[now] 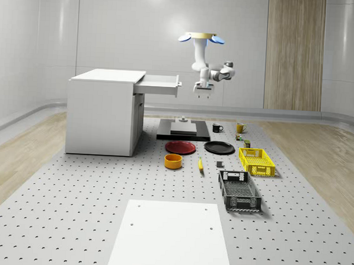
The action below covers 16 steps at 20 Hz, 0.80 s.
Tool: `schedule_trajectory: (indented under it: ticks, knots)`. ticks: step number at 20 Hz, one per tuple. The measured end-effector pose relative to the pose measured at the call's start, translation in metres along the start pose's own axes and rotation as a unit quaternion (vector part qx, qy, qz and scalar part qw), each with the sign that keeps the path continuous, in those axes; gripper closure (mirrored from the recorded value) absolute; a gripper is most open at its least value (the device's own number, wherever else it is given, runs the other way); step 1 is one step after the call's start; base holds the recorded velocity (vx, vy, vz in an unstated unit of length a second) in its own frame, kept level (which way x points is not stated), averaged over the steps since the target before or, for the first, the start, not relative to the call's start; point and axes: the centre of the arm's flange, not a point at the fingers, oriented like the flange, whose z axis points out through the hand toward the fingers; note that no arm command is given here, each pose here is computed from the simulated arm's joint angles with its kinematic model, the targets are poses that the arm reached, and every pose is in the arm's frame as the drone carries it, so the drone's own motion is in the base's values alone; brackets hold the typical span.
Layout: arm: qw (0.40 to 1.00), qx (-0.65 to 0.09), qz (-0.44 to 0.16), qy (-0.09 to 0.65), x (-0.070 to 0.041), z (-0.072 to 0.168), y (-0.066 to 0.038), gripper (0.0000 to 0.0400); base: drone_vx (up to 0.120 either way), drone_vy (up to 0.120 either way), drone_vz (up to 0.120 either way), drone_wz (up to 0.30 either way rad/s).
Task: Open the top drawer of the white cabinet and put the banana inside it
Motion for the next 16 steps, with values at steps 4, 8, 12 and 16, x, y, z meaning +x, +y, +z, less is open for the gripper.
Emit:
schedule_trajectory:
  ticks: [4, 8, 12, 16]
  knots:
    - [1.0, 0.001, 0.0, -0.001, 0.0002, 0.0, 0.0002, 0.0, 0.04, 0.02, -0.12, 0.0]
    - [1.0, 0.002, 0.0, -0.002, 0.0003, 0.0, 0.0003, 0.0, 0.0, -0.05, -0.12, 0.0]
    - [1.0, 0.002, 0.0, -0.002, 0.0004, 0.0, 0.0004, 0.0, 0.09, -0.01, -0.12, 0.0]
    - [1.0, 0.002, 0.0, -0.002, 0.0004, 0.0, 0.0004, 0.0, 0.12, 0.0, -0.12, 0.0]
